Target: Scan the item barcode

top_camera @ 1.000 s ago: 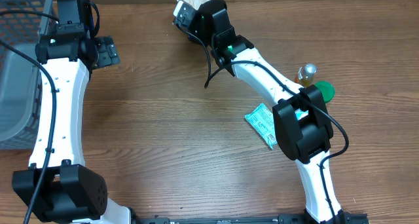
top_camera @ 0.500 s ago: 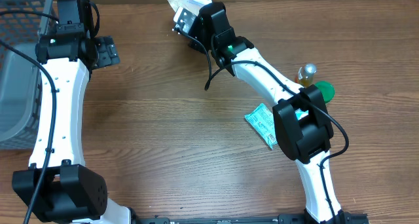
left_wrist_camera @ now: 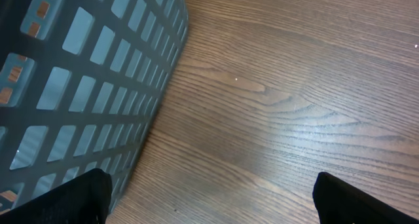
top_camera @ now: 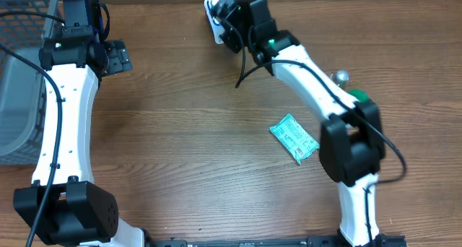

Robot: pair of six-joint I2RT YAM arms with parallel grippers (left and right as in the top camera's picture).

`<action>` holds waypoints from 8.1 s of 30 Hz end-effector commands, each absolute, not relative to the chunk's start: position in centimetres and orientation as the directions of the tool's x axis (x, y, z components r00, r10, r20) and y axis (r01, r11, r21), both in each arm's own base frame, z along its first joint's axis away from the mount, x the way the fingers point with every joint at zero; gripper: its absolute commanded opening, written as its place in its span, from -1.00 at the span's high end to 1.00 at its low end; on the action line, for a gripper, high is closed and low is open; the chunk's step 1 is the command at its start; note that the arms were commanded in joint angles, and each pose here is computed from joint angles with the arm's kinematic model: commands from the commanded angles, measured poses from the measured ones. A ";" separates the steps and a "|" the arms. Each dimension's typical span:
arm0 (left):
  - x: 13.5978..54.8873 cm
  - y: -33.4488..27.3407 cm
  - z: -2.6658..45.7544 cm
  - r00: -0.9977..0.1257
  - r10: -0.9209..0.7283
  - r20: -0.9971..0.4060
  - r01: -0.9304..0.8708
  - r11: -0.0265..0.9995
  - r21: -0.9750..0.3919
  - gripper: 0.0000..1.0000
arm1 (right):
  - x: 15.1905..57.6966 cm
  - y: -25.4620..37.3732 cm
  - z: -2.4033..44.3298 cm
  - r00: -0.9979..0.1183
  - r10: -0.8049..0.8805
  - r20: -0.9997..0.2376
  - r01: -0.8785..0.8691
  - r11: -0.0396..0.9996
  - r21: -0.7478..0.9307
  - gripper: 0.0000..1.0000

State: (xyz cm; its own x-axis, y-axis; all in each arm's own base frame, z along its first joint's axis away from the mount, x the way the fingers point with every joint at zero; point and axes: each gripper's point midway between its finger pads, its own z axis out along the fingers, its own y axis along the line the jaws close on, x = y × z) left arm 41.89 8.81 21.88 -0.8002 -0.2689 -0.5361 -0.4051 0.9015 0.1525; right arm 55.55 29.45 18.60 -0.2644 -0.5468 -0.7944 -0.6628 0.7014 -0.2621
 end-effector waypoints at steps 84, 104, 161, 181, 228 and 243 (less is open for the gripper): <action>42.2 9.0 22.1 -0.796 -0.265 -0.544 -0.411 0.897 0.164 -0.99 | 41.2 19.7 20.0 -0.765 -0.156 -0.625 -0.281 0.954 0.106 -1.00; 42.2 9.0 22.1 -0.796 -0.265 -0.544 -0.411 0.897 0.164 -0.99 | 19.4 3.3 31.6 -0.345 0.131 -0.929 -0.098 0.980 0.175 -1.00; 42.2 9.0 22.1 -0.796 -0.265 -0.544 -0.411 0.897 0.164 -0.99 | 24.3 3.8 17.0 -0.041 0.112 -0.993 -0.171 0.978 0.118 -1.00; 42.2 9.0 22.1 -0.796 -0.265 -0.544 -0.411 0.897 0.164 -0.99 | 24.3 3.8 17.0 -0.041 0.114 -0.993 -0.172 0.978 0.119 -1.00; 19.7 5.5 28.8 -0.532 -0.237 -0.813 -0.377 0.926 -0.023 -0.99 | 24.3 3.8 17.0 -0.041 0.114 -0.993 -0.172 0.978 0.119 -1.00; 16.0 3.7 40.3 0.432 -0.171 -0.885 -0.121 0.962 -0.245 -0.99 | 24.3 3.8 17.0 -0.041 0.114 -0.993 -0.172 0.978 0.119 -1.00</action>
State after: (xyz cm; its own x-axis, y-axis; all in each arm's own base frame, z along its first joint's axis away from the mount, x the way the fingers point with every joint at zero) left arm 16.90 5.06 40.12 0.3483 -0.1761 -0.9207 -0.2147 0.9411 -0.2612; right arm 24.29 4.02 17.24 -0.0458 0.1170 -0.9921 -0.1795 0.9760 0.1233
